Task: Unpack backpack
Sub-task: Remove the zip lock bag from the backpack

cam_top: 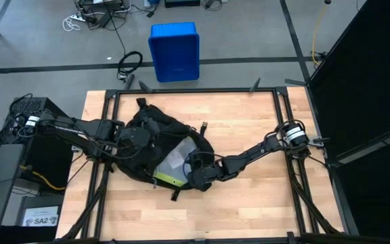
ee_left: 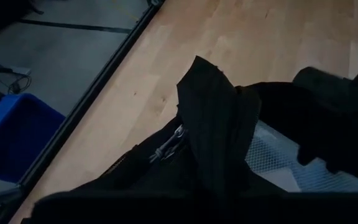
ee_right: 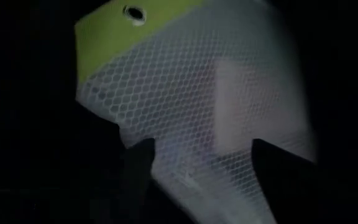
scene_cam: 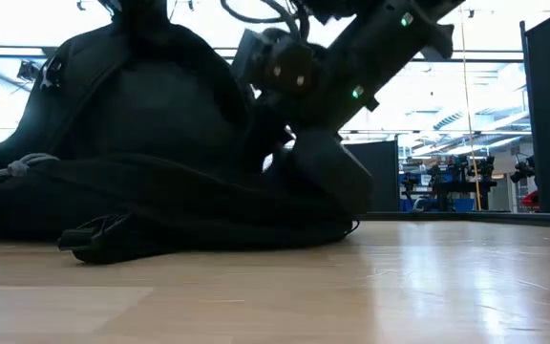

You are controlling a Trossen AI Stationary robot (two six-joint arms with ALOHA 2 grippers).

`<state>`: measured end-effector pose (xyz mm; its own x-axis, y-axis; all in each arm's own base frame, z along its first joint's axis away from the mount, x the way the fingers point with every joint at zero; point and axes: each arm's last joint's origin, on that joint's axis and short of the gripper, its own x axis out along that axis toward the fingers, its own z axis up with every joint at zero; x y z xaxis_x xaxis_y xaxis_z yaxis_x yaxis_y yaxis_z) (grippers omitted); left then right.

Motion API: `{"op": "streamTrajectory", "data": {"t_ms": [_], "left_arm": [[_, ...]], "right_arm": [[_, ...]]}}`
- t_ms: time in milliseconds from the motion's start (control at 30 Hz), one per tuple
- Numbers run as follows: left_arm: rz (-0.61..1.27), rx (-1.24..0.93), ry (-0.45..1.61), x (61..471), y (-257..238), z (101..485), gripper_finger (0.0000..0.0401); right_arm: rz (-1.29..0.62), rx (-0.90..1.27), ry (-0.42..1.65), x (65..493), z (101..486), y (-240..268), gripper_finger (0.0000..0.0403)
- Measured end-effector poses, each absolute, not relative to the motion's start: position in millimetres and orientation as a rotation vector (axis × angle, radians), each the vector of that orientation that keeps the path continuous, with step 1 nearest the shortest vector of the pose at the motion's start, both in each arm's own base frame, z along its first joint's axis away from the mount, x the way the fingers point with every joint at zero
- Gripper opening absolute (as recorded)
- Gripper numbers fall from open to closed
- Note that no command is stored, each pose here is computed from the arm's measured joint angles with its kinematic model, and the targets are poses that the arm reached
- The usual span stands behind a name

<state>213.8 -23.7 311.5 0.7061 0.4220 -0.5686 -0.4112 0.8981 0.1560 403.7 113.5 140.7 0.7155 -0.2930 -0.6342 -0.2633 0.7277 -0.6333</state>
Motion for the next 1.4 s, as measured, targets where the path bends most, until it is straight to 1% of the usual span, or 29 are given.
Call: {"op": "streamTrajectory", "data": {"t_ms": [100, 200, 367, 500, 633, 767, 967, 1067, 1200, 1300, 1400], "left_arm": [[0.462, 0.017, 0.637, 213.8, -23.7, 311.4, 0.0], [0.462, 0.017, 0.637, 213.8, -23.7, 311.4, 0.0], [0.463, 0.008, 0.641, 213.4, -23.7, 311.0, 0.0], [0.459, -0.001, 0.646, 213.2, -23.8, 310.5, 0.0], [0.45, -0.009, 0.648, 213.2, -24.1, 310.4, 0.0], [0.435, -0.022, 0.637, 214.3, -24.7, 311.3, 0.0], [0.396, -0.04, 0.636, 217.1, -26.3, 310.8, 0.0], [0.394, -0.037, 0.648, 219.4, -26.8, 308.4, 0.0], [0.388, -0.036, 0.658, 221.6, -27.4, 306.5, 0.0], [0.385, -0.033, 0.655, 223.1, -27.7, 306.2, 0.0], [0.385, -0.035, 0.651, 223.3, -27.6, 306.4, 0.0]], "right_arm": [[-0.033, -0.786, 0.81, 402.9, 139.7, 112.3, 0.0306], [-0.069, -0.81, 0.812, 399.2, 144.8, 116.4, 0.0315], [-0.064, -0.842, 0.804, 393.7, 149.4, 127.1, 0.0301], [-0.051, -0.846, 0.877, 386.7, 145.0, 127.6, 0.0292], [-0.064, -0.831, 0.898, 387.9, 144.1, 119.8, 0.029], [-0.078, -0.855, 0.897, 399.0, 133.7, 103.8, 0.0293], [-0.126, -0.907, 0.765, 425.8, 113.2, 82.8, 0.0292], [-0.129, -0.959, 0.661, 433.9, 117.5, 81.1, 0.0285], [-0.165, -0.947, 0.545, 441.5, 127.7, 79.1, 0.0275], [-0.185, -0.93, 0.512, 450.5, 139.8, 75.4, 0.0267], [-0.161, -0.898, 0.526, 455.3, 139.0, 68.6, 0.0259]]}}
